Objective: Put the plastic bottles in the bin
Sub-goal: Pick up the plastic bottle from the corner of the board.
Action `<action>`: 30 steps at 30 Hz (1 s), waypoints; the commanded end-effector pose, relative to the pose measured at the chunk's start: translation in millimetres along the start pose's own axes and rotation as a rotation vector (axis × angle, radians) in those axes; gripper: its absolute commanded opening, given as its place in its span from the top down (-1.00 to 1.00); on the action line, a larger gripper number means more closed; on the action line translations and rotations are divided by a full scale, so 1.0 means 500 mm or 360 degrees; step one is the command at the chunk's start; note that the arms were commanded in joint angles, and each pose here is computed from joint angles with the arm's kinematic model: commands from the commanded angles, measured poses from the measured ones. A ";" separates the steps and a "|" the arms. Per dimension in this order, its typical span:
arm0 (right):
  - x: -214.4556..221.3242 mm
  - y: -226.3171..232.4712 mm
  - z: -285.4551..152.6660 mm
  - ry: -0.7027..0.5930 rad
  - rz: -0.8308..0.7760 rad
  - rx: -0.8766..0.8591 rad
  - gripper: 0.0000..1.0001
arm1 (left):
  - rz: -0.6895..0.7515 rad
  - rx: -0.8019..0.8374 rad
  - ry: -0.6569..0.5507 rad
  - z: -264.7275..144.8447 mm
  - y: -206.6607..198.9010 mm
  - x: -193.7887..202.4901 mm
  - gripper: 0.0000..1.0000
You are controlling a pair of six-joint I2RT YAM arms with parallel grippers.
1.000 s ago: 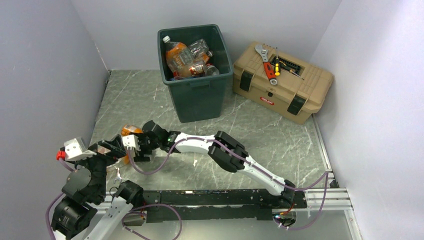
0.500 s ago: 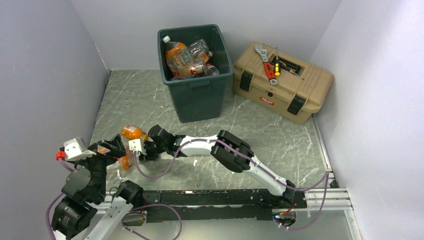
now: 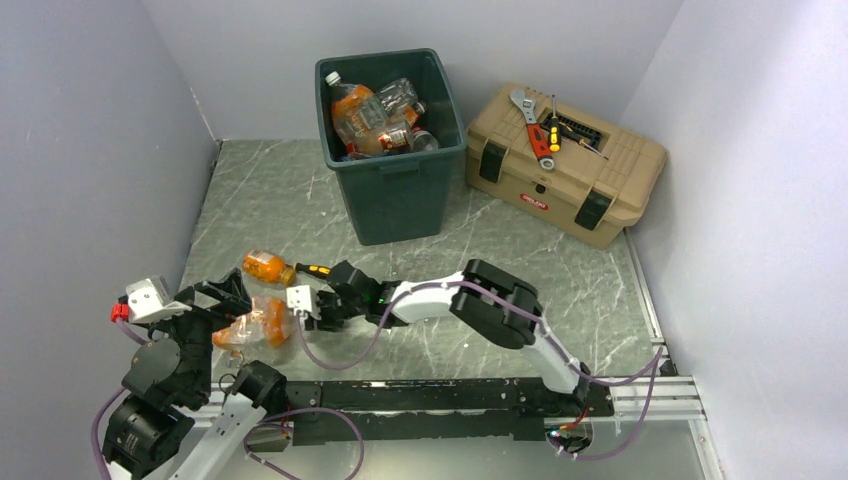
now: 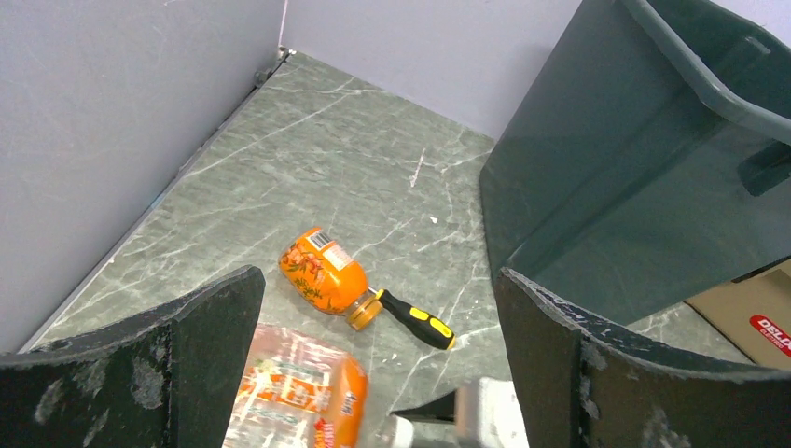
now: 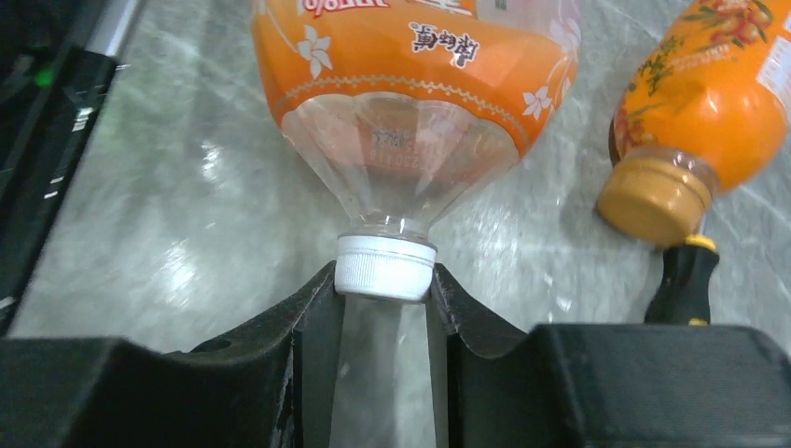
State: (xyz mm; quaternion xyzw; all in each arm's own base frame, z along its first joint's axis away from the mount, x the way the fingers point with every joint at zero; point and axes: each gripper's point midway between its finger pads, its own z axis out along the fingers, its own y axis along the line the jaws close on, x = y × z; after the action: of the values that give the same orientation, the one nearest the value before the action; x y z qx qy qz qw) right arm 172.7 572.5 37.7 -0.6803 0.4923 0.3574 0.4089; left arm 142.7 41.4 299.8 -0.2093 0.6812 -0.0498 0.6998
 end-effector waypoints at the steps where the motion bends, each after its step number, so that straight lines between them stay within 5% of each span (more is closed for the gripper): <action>1: -0.123 -0.024 -0.085 -0.0240 -0.0034 0.0188 1.00 | -0.0045 0.0015 -0.0043 -0.001 -0.004 -0.013 -0.99; 12: -0.165 0.009 -0.300 -0.0233 0.0029 0.0476 1.00 | -0.0143 0.0140 -0.0130 0.003 -0.050 -0.063 -0.99; 16: -0.156 0.034 -0.341 -0.0184 0.0067 0.0533 1.00 | 0.0059 0.0476 -0.0010 0.017 -0.147 -0.043 -0.99; 21: -0.157 0.072 -0.419 -0.0214 0.0155 0.0612 1.00 | 0.0337 0.0971 0.0383 0.009 -0.273 0.055 -0.99; 30: -0.151 0.111 -0.577 -0.0287 0.0429 0.0783 1.00 | 0.0802 0.1667 0.0266 -0.079 -0.350 0.039 -0.99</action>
State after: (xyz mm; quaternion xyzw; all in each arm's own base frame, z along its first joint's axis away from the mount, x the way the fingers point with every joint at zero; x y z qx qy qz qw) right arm 118.9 349.6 192.6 -0.5169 0.5748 0.3279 0.5430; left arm 172.7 -111.0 311.1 0.1841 0.7344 -0.2080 0.6193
